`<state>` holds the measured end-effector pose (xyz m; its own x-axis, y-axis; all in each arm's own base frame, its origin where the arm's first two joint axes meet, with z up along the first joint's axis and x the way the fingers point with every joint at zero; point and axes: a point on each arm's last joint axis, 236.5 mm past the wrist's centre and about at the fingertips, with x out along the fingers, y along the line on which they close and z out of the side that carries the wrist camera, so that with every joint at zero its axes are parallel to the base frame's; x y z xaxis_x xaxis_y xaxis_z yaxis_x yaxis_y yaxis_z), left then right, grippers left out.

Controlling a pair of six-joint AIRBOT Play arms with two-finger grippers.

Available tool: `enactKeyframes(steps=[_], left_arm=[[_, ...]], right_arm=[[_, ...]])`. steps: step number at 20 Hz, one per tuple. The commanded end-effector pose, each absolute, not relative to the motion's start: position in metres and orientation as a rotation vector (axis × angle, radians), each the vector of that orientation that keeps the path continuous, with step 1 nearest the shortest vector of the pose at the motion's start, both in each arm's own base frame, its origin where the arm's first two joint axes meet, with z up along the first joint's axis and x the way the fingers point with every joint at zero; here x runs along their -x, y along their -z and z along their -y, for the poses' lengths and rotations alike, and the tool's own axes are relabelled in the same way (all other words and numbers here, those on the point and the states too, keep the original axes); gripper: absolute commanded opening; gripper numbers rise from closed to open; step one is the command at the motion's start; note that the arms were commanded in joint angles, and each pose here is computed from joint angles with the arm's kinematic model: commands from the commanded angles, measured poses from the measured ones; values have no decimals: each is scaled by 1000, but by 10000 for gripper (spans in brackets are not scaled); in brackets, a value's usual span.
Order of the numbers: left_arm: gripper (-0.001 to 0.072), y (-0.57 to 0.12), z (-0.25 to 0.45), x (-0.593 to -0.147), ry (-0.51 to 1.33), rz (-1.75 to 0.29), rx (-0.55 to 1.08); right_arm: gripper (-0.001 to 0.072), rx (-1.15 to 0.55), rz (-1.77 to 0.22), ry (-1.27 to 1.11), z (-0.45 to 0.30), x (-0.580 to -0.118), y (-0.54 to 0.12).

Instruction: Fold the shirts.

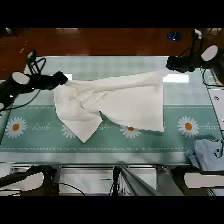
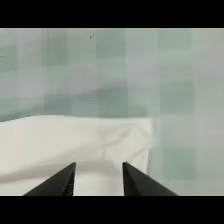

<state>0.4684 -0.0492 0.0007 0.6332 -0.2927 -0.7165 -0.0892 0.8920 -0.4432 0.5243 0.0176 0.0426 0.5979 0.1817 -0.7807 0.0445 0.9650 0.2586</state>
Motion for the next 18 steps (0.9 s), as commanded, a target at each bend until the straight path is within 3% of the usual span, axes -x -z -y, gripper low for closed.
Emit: enactKeyframes(steps=[1,4,5,8,11,12,15,18], left_arm=[[528,-41,-9,-452,85,-936,413],[523,-49,-90,-391,-53,-1104,346],[522,-39,-100,-364,-62,-1187,380],[525,-5,-78,-310,91,-1340,554],[549,23,-44,-294,191,-1347,780],[638,34,-37,-286,204,-1381,810],[719,56,-18,-277,266,-1460,823],[719,70,-5,-290,280,-1462,806]], right_arm=[[422,-75,-993,-63,11,-489,-82],[379,165,-1188,189,101,-420,-96],[341,156,-1287,250,121,-394,-88],[340,-131,-1408,184,114,-361,-45],[341,-299,-1479,54,85,-342,-8],[341,-294,-1503,32,81,-336,0],[341,-270,-1530,-7,70,-330,12],[340,-293,-1497,-33,61,-339,10]])
